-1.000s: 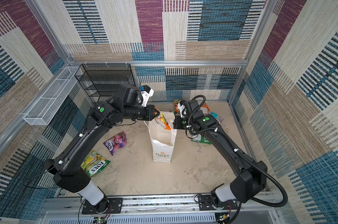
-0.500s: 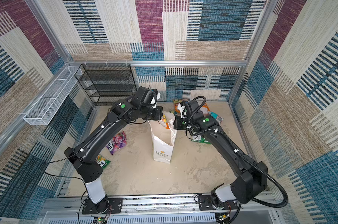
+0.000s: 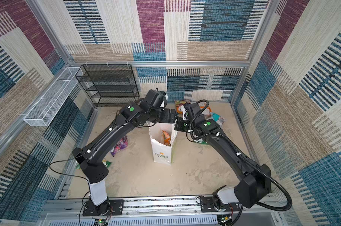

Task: Place the snacks into the paper bag
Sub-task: 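Move the left gripper back down and grasp the purple Fox's Berries packet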

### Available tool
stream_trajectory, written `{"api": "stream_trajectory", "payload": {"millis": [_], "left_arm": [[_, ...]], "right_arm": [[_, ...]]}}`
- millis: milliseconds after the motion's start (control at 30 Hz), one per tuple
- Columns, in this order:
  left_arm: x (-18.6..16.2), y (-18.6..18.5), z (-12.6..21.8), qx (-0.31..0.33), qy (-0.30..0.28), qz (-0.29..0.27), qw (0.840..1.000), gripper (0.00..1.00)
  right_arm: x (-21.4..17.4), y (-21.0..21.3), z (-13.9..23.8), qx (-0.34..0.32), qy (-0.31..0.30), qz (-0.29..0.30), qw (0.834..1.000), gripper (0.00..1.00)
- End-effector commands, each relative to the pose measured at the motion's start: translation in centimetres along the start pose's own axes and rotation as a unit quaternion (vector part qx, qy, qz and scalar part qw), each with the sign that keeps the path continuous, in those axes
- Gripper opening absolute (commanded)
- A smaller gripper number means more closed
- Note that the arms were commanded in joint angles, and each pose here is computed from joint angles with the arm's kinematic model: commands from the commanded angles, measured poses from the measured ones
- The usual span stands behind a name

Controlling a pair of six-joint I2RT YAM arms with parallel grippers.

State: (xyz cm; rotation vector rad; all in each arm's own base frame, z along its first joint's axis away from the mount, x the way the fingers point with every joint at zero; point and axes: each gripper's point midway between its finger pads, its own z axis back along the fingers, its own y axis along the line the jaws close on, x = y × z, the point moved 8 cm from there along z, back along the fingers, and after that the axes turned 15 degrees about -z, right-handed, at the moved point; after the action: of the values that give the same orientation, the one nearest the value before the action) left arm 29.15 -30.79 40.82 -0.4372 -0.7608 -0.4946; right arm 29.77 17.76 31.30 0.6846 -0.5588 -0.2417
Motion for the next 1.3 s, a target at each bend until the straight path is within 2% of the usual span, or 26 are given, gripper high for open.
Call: {"api": "stream_trajectory", "payload": {"millis": [0, 100, 233, 367, 500, 567, 633, 800, 933, 1000, 1133, 1167, 1267], "left_arm": [[0.9, -1.0, 4.6, -0.066, -0.038, -0.024, 0.997, 0.93], [0.4, -1.0, 9.1, -0.104, -0.063, -0.036, 0.992, 0.93], [-2.0, 0.5, 15.2, -0.081, -0.107, -0.039, 0.990, 0.97], [-5.9, 2.9, 20.2, -0.027, -0.147, -0.023, 0.989, 0.99], [-12.2, 6.7, 21.4, 0.080, -0.132, 0.043, 0.987, 0.99], [-15.4, 8.6, 21.0, 0.138, -0.112, 0.089, 0.980, 0.99], [-18.0, 9.9, 19.6, 0.158, -0.090, 0.129, 0.975, 0.99], [-21.7, 12.5, 13.8, 0.120, -0.025, 0.257, 0.959, 0.99], [-24.0, 16.1, 10.0, 0.117, -0.011, 0.352, 0.929, 0.99], [-25.4, 18.5, 8.3, 0.109, -0.009, 0.407, 0.907, 0.99], [-27.4, 22.5, 6.1, 0.091, -0.036, 0.487, 0.868, 0.95], [-27.6, 23.4, 5.8, 0.091, -0.048, 0.491, 0.865, 0.95], [-28.2, 25.1, 4.7, 0.102, -0.034, 0.508, 0.854, 0.94]], "right_arm": [[0.7, 0.0, 0.4, -0.013, -0.034, 0.006, 0.999, 0.00], [0.7, -0.1, 0.4, -0.015, -0.037, 0.009, 0.999, 0.00], [0.6, -0.3, 0.3, -0.017, -0.040, 0.015, 0.999, 0.00], [0.7, -0.4, 0.4, -0.015, -0.044, 0.022, 0.999, 0.00], [0.6, -0.2, 0.9, -0.007, -0.048, 0.031, 0.998, 0.00], [0.5, -0.2, 0.9, -0.003, -0.045, 0.035, 0.998, 0.00], [0.2, -0.3, 0.8, 0.003, -0.040, 0.037, 0.999, 0.00], [0.0, -0.4, 0.5, 0.008, -0.032, 0.041, 0.999, 0.00], [-0.3, -0.5, 0.2, 0.014, -0.023, 0.042, 0.999, 0.00], [-0.5, -0.6, 0.2, 0.019, -0.019, 0.040, 0.999, 0.00], [-0.7, -0.6, 0.3, 0.022, -0.016, 0.040, 0.999, 0.00], [-0.7, -0.6, 0.3, 0.023, -0.016, 0.040, 0.999, 0.00], [-0.8, -0.6, 0.0, 0.026, -0.010, 0.040, 0.999, 0.00]]}}
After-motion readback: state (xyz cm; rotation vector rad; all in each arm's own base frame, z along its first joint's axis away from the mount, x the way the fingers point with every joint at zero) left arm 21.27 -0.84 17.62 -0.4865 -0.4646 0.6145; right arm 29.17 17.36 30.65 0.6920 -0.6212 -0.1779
